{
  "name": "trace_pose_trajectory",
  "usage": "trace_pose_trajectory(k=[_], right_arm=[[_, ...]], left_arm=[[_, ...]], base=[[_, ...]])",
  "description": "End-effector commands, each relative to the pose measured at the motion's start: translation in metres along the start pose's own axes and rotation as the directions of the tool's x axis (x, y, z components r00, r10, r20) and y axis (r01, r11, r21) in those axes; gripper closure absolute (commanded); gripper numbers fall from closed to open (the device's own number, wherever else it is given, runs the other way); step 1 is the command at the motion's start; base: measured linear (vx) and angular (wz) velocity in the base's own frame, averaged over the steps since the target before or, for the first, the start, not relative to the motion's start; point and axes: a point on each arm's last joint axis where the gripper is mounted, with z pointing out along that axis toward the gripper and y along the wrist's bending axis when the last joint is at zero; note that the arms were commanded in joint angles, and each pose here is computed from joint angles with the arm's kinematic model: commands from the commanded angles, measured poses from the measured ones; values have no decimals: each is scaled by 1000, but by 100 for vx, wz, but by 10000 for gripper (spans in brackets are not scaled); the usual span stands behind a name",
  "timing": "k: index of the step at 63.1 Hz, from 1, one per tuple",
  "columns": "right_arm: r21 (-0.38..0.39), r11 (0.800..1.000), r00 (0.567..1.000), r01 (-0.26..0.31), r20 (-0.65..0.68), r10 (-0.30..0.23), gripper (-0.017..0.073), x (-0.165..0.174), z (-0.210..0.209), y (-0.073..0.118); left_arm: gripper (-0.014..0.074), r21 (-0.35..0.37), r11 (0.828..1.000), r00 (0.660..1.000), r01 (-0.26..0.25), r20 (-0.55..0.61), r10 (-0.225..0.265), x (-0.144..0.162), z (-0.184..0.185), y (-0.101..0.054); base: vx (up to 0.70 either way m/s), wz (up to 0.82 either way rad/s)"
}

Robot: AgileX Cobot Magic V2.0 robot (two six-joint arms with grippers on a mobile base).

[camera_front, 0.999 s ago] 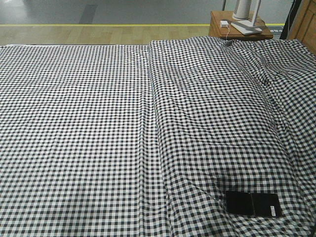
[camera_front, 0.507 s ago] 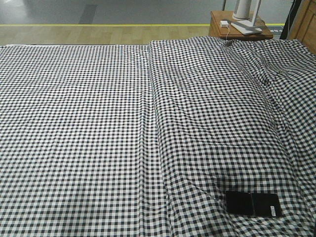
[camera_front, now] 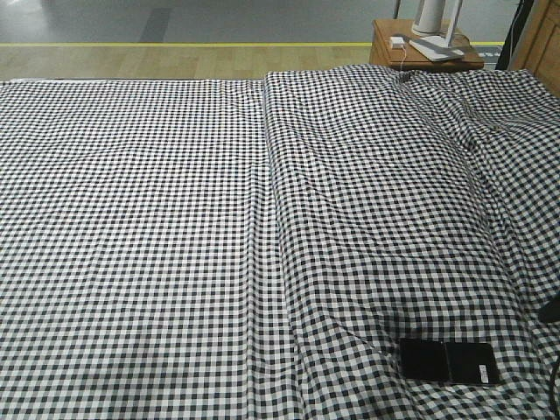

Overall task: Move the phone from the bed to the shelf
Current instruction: 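Lower the right gripper over the black phone on the sheet, then close the right gripper on the phone's edge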

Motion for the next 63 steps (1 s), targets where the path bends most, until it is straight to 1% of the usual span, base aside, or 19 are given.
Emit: trace_pose_trajectory(k=[1,5,10,12,23,30,35,41,45,54,63], right_arm=[[-54,997,996,56,67,-52,-36,-9,-1,2],[-92,994,997,59,61,-54,-36,-6,15,-3],[-131,990,998,46,48,-40,-36,-2,33,-8],[-145,988,998,51,46,-44,-36,-1,40,-10],[-185,981,997,63,55,-54,-36,6,67,-19],[-221,974,997,45,64,-31,-36,10,84,-23],[-241,970,997,43,69,-27,-36,13,96,-26],[-256,966,998,40,65,-24,-36,11,104,-31],[-283,958,998,34,57,-19,-36,8,109,-33],[-331,942,997,49,65,-29,-36,-3,113,-38],[-353,935,998,42,68,-19,-36,-12,117,-41]], left_arm=[[592,-9,1000,994,15,107,-14,-14,-3,2],[592,-9,1000,994,15,107,-14,-14,-3,2],[592,-9,1000,994,15,107,-14,-14,-3,2],[592,-9,1000,994,15,107,-14,-14,-3,2],[592,-9,1000,994,15,107,-14,-14,-3,2],[592,-9,1000,994,15,107,-14,-14,-3,2],[592,-9,1000,994,15,107,-14,-14,-3,2],[592,-9,1000,994,15,107,-14,-14,-3,2],[592,-9,1000,994,15,107,-14,-14,-3,2],[592,-9,1000,994,15,107,-14,-14,-3,2],[592,-9,1000,994,15,107,-14,-14,-3,2]], base=[[0,0],[0,0],[0,0],[0,0],[0,0],[0,0],[0,0],[0,0],[0,0],[0,0],[0,0]])
